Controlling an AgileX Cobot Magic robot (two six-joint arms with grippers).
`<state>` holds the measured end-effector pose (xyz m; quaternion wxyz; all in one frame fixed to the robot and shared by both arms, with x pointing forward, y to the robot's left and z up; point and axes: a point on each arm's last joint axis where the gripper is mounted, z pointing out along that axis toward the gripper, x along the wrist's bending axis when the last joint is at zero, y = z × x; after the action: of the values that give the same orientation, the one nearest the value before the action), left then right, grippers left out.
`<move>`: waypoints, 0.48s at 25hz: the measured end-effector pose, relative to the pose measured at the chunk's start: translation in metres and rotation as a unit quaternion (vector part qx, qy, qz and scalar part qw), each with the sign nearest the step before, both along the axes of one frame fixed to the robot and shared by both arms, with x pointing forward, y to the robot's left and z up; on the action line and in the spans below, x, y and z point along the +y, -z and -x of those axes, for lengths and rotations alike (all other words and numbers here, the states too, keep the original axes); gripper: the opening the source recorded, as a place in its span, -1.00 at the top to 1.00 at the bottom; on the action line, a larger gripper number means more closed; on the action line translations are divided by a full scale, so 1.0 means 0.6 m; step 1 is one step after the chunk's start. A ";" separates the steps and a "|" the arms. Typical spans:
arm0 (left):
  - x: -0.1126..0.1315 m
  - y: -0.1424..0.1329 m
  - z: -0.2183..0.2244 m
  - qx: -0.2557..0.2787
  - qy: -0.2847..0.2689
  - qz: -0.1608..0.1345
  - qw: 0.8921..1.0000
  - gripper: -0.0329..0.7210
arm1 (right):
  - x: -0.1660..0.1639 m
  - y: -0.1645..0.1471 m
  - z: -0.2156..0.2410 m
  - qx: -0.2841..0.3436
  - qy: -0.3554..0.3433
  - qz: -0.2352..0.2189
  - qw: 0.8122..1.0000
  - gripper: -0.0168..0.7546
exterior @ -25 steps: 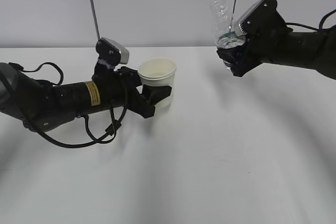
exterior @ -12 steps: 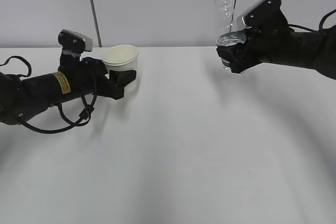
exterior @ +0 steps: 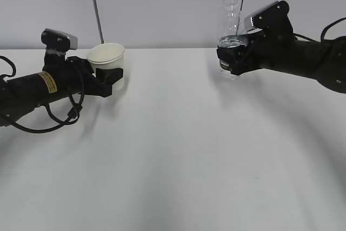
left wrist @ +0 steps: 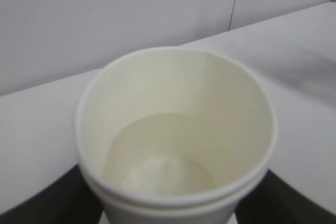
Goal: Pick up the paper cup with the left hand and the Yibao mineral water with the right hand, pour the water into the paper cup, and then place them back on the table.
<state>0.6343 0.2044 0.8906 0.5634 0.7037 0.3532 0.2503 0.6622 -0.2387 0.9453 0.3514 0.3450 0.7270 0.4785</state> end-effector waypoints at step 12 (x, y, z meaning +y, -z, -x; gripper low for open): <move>0.034 0.005 -0.009 0.011 -0.042 -0.014 0.999 -0.22 | 0.002 0.051 -0.008 0.024 0.012 -0.045 0.999 -0.31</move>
<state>0.6395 0.2246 0.8874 0.5383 0.6992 0.3849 0.2706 0.6672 -0.2377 0.9146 0.3236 0.3809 0.7084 0.4983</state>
